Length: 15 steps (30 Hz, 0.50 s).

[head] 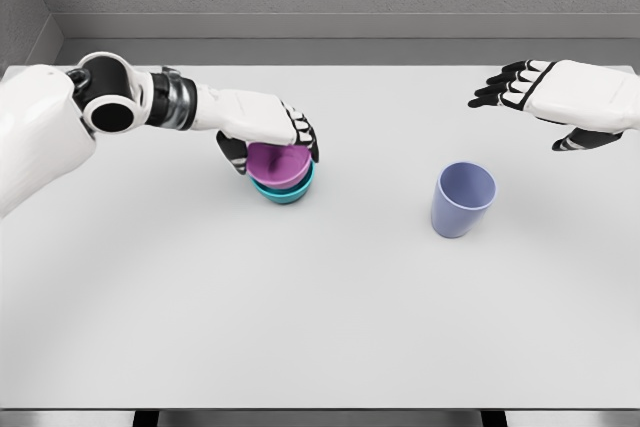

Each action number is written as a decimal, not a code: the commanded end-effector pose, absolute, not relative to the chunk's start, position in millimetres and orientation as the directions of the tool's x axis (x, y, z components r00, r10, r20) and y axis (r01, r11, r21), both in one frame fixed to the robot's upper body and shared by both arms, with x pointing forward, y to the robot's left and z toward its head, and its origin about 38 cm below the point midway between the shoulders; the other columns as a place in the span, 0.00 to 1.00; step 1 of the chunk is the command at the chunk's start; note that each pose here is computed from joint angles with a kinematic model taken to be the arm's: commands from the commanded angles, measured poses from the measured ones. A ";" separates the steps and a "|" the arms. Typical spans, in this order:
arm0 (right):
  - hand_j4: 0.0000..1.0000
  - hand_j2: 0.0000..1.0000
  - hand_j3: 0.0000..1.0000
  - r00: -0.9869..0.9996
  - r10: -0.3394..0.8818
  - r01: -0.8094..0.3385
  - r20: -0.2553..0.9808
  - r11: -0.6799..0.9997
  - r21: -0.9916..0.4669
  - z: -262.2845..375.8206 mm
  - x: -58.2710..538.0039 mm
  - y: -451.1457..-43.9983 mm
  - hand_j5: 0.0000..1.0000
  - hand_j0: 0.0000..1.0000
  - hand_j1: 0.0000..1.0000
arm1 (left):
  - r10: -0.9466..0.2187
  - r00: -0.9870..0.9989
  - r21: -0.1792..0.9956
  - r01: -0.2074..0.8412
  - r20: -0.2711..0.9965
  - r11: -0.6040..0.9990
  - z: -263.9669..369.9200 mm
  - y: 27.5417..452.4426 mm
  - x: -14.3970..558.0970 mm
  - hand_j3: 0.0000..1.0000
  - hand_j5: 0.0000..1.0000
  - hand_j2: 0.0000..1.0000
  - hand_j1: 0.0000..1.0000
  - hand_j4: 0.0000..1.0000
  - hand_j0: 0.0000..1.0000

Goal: Stacking bowl and cup with both arms

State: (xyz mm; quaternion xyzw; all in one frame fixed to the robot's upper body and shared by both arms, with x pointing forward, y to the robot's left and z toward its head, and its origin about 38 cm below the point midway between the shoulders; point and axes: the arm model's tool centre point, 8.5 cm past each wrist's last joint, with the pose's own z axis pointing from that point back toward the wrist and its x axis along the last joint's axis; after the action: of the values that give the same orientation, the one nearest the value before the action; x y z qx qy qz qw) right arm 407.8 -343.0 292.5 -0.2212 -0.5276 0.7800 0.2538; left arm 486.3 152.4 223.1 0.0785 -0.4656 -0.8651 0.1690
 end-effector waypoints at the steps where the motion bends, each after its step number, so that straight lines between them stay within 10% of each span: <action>1: 1.00 1.00 1.00 -0.772 0.631 -0.164 -0.074 -0.310 -0.936 293.2 407.8 -343.4 1.00 1.00 1.00 | -0.367 -0.930 0.834 0.221 0.024 -0.506 223.2 151.6 486.6 0.67 0.67 0.67 0.67 0.67 0.67; 15: 1.00 1.00 1.00 -0.791 0.607 -0.148 -0.083 -0.321 -0.936 294.2 403.7 -334.1 1.00 1.00 1.00 | -0.364 -0.931 0.830 0.224 0.027 -0.511 220.5 150.9 485.5 0.97 0.97 0.97 0.97 0.97 0.97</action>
State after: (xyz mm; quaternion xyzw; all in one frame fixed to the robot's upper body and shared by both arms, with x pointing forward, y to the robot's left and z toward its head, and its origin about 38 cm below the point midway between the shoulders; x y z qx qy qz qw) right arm 404.3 -335.0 293.4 -0.2170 -0.5292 0.7839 0.2415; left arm 485.5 151.8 220.1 0.0765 -0.4621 -0.8674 0.1683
